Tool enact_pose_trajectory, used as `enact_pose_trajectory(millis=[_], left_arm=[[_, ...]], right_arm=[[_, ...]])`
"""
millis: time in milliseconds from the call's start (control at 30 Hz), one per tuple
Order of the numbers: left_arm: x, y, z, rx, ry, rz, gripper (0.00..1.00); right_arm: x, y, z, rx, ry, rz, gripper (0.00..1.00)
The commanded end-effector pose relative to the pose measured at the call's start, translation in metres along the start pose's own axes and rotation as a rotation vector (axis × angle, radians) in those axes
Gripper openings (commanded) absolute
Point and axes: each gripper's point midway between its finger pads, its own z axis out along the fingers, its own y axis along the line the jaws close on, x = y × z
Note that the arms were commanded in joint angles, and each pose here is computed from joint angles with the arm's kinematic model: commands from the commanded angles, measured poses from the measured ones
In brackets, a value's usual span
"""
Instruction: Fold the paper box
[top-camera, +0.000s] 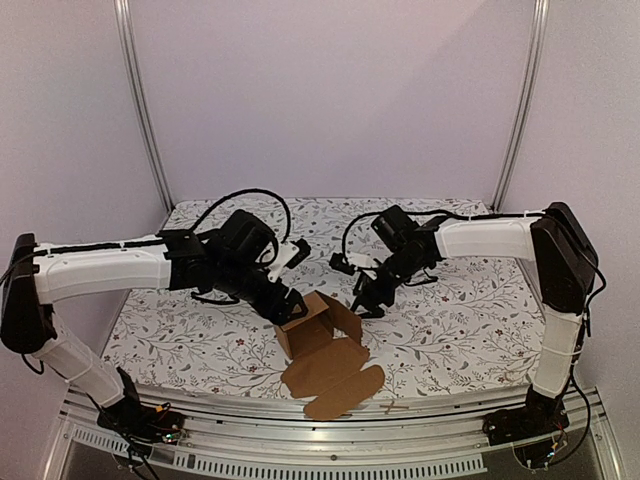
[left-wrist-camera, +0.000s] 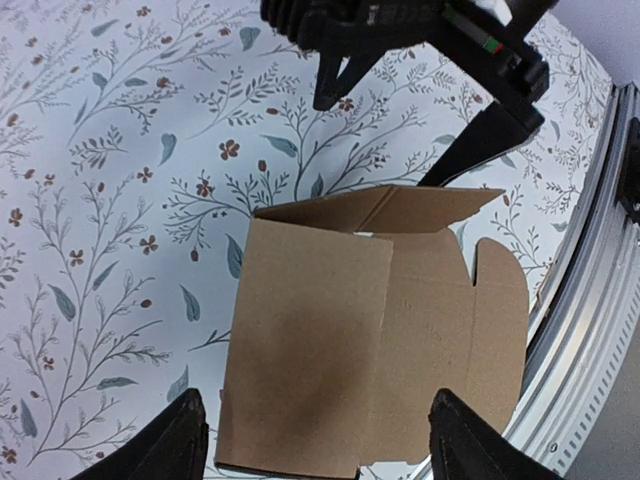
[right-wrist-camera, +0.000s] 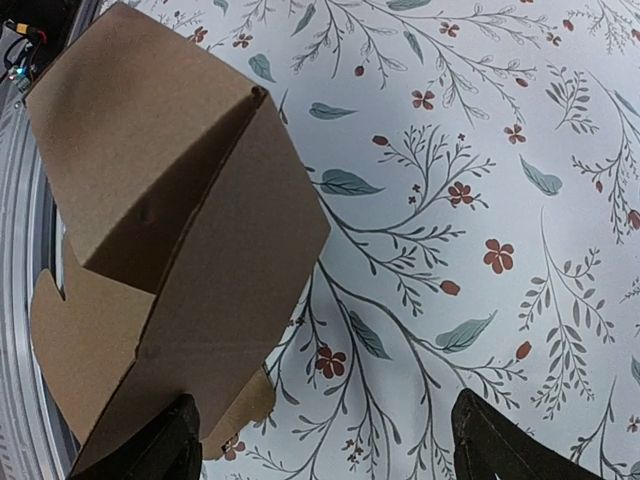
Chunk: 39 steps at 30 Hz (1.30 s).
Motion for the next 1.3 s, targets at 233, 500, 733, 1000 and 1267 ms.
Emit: enact_pose_trajectory(millis=[233, 500, 733, 1000, 1267], left_arm=[[0.032, 0.007, 0.031, 0.011, 0.183, 0.071, 0.76], [0.012, 0.000, 0.012, -0.007, 0.138, 0.134, 0.78], [0.030, 0.004, 0.022, -0.010, 0.244, 0.181, 0.99], [0.040, 0.011, 0.031, -0.047, 0.293, 0.188, 0.99], [0.047, 0.003, 0.036, 0.014, 0.338, 0.177, 0.71]], right_arm=[[0.001, 0.015, -0.007, -0.048, -0.002, -0.016, 0.85], [0.004, 0.018, -0.009, -0.059, 0.004, -0.016, 0.85], [0.003, 0.019, -0.010, -0.064, 0.001, -0.015, 0.85], [0.003, 0.022, -0.010, -0.074, -0.001, -0.014, 0.85], [0.004, 0.026, -0.009, -0.090, 0.005, -0.009, 0.85]])
